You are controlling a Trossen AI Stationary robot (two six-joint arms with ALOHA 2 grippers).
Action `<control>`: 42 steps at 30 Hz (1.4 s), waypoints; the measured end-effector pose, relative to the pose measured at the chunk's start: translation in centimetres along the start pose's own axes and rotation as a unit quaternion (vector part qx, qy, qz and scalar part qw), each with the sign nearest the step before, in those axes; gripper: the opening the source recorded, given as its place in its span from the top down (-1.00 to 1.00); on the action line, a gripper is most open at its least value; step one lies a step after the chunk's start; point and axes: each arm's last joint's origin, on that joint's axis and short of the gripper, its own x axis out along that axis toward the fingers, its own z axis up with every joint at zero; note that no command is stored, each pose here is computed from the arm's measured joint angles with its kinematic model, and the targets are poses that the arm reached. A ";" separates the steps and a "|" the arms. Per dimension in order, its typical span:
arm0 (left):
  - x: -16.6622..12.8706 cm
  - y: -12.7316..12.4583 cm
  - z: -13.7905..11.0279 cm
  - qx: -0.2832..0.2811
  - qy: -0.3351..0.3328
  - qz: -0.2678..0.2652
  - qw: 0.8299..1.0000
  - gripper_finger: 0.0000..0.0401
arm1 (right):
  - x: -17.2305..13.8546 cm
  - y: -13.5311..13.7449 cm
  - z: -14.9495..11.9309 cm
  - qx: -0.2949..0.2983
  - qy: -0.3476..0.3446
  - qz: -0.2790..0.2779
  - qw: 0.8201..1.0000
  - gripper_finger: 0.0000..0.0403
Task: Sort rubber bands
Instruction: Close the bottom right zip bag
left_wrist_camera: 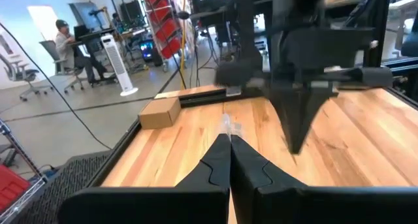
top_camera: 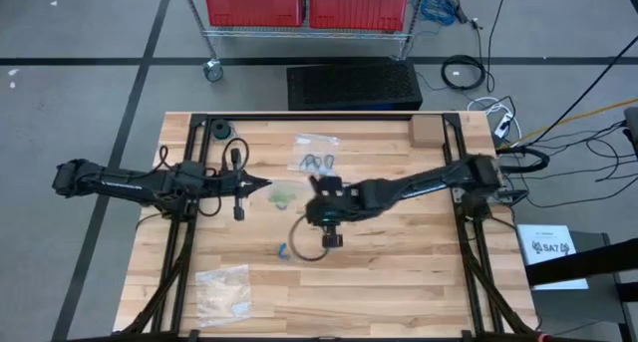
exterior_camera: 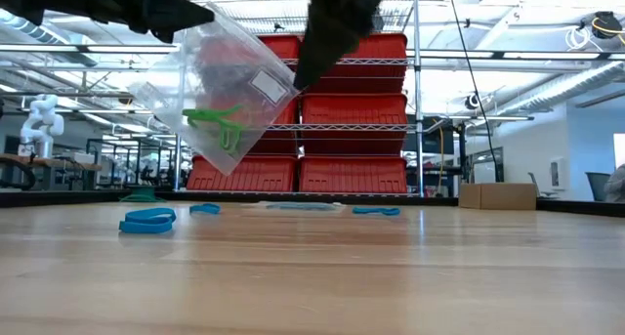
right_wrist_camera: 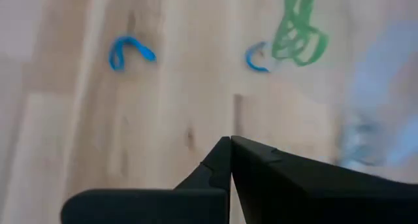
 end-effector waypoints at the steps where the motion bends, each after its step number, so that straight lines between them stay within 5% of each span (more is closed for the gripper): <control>1: 0.1 0.0 0.0 0.000 0.002 0.000 1.000 1.00 | 0.5 0.0 -1.0 0.018 -0.023 0.008 1.000 1.00; 6: 0.9 -0.1 0.0 0.005 0.035 0.003 0.999 1.00 | 1.6 0.3 -6.7 0.130 -0.139 0.025 0.981 1.00; 14: 5.0 -1.5 -1.5 0.002 0.127 0.007 0.992 1.00 | 1.3 0.7 -13.9 0.231 -0.184 -0.007 0.955 1.00; 25: 13.2 -6.0 -3.3 -0.008 0.195 -0.038 0.980 1.00 | 0.6 1.5 -14.6 0.210 -0.176 -0.002 0.962 1.00; 29: 15.3 -7.7 -3.9 -0.022 0.212 -0.091 0.973 1.00 | 0.3 1.8 -14.7 0.204 -0.174 0.016 0.963 1.00; 35: 17.3 -9.2 -3.9 -0.028 0.207 -0.185 0.960 0.87 | -1.0 2.4 -14.9 0.193 -0.171 0.038 0.966 1.00; 42: 18.2 -9.1 -3.5 -0.017 0.193 -0.196 0.961 0.60 | -2.7 2.7 -15.3 0.196 -0.168 0.050 0.965 1.00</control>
